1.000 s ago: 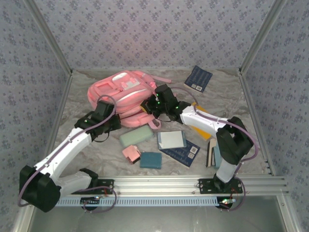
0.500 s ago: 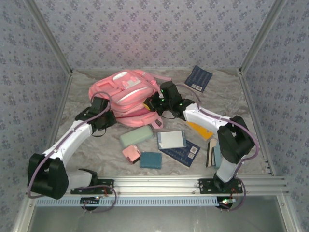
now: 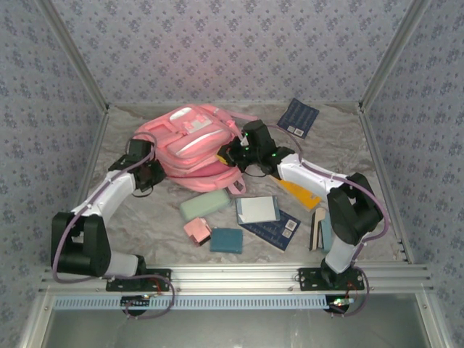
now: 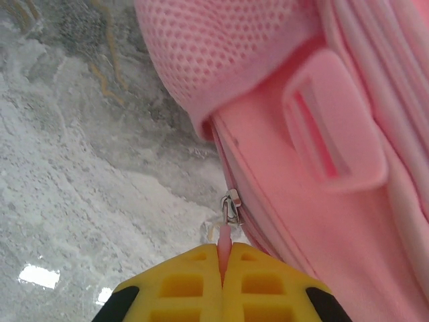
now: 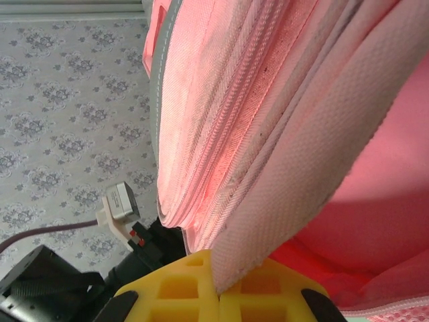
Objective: Pack books, pencil case, and school supplies into a backpack
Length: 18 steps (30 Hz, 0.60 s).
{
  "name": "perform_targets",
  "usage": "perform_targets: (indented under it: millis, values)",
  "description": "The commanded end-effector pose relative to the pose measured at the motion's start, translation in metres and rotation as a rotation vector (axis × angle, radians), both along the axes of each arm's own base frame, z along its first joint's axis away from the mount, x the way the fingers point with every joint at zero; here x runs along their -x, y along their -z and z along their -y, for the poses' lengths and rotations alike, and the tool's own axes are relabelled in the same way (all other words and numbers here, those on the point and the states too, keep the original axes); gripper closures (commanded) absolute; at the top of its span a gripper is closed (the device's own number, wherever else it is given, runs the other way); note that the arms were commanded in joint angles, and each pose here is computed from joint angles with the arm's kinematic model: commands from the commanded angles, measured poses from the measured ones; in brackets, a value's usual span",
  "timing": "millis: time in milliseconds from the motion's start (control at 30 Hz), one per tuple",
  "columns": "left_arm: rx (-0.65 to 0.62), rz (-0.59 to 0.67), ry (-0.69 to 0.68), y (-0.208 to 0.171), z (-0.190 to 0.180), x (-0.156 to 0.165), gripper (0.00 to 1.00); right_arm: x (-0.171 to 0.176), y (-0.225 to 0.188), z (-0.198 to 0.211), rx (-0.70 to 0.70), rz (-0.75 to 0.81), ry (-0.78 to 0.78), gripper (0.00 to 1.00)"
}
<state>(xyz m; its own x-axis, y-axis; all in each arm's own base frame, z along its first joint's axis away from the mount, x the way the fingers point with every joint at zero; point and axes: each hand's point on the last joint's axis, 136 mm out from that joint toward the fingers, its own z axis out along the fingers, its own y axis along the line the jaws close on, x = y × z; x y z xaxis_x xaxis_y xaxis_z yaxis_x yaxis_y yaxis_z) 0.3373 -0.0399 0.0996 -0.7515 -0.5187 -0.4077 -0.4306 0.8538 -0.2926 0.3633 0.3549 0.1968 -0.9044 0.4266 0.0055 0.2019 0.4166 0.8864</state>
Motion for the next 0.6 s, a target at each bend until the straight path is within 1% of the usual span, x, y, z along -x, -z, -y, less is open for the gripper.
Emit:
perform_targets:
  millis: [0, 333, 433, 533, 567]
  values:
    - [-0.041, -0.001, -0.090, -0.005, -0.024, -0.010, 1.00, -0.020, -0.028, 0.009, -0.033, 0.099, 0.026, 1.00]
    - [-0.025, -0.006, -0.147, -0.006, -0.041, -0.023, 1.00, -0.025, -0.027, 0.010, -0.002, 0.135, -0.003, 1.00]
    - [0.028, -0.002, -0.126, -0.009, -0.034, -0.024, 1.00, -0.028, -0.027, 0.012, 0.035, 0.172, 0.001, 1.00]
    - [0.080, 0.003, -0.092, -0.016, -0.023, -0.018, 0.86, -0.029, -0.026, 0.014, 0.090, 0.218, -0.011, 1.00]
    - [0.092, 0.004, -0.089, -0.018, -0.021, -0.013, 0.79, -0.030, -0.026, 0.015, 0.124, 0.237, -0.017, 1.00]
